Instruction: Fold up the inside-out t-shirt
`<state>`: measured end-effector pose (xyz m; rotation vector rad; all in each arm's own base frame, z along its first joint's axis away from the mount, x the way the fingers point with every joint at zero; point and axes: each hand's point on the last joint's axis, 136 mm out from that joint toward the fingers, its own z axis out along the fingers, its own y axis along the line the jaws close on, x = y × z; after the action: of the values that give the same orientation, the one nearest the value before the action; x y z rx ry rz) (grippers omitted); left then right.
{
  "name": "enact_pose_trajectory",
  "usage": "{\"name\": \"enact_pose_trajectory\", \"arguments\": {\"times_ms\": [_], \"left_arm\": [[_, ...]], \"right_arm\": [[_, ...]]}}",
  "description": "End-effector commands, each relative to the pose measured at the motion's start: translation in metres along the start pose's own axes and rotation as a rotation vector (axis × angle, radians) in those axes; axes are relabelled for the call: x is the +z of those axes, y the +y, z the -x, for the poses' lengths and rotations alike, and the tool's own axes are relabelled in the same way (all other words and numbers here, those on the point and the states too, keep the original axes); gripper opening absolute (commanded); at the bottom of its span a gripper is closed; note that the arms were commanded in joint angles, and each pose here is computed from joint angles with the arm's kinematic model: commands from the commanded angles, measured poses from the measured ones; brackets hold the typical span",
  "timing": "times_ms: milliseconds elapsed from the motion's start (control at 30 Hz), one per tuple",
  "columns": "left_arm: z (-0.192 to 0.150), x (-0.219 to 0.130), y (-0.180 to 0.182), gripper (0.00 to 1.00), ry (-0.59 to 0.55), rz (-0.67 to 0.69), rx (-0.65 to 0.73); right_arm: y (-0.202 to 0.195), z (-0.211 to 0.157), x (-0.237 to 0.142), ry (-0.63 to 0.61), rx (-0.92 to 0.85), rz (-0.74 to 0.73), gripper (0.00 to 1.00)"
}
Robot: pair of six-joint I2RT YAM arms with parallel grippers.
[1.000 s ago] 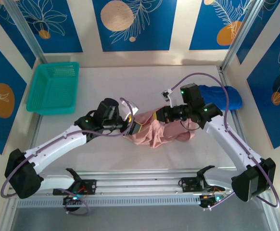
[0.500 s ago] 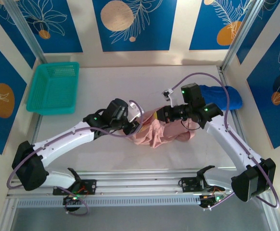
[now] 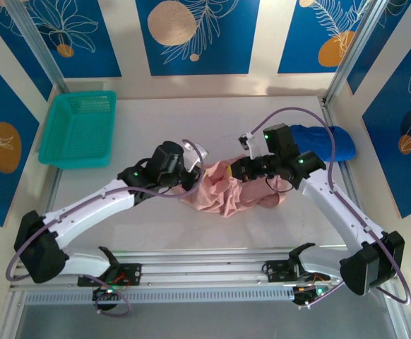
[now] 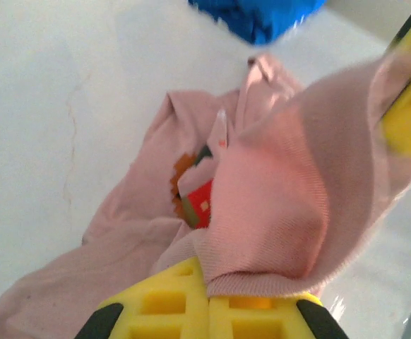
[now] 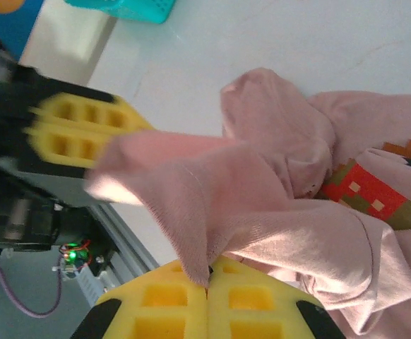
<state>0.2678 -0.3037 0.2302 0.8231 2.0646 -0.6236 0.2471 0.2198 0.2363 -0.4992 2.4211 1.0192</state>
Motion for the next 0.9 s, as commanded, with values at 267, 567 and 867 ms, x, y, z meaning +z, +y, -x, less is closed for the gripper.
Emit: {"name": "enact_pose_trajectory", "arguments": {"times_ms": [267,567,867], "left_arm": [[0.028,-0.020,0.004,0.00,-0.100,0.005,-0.207],[0.024,-0.014,0.011,0.00,-0.054,0.044,-0.266],[0.023,-0.013,0.015,0.00,-0.039,0.059,-0.286]], "right_arm": [[-0.025,-0.005,0.027,0.007,0.050,-0.028,0.10],[-0.028,-0.011,0.032,-0.042,0.027,0.016,0.20],[-0.018,-0.024,0.031,-0.095,-0.074,0.061,0.37]]}}
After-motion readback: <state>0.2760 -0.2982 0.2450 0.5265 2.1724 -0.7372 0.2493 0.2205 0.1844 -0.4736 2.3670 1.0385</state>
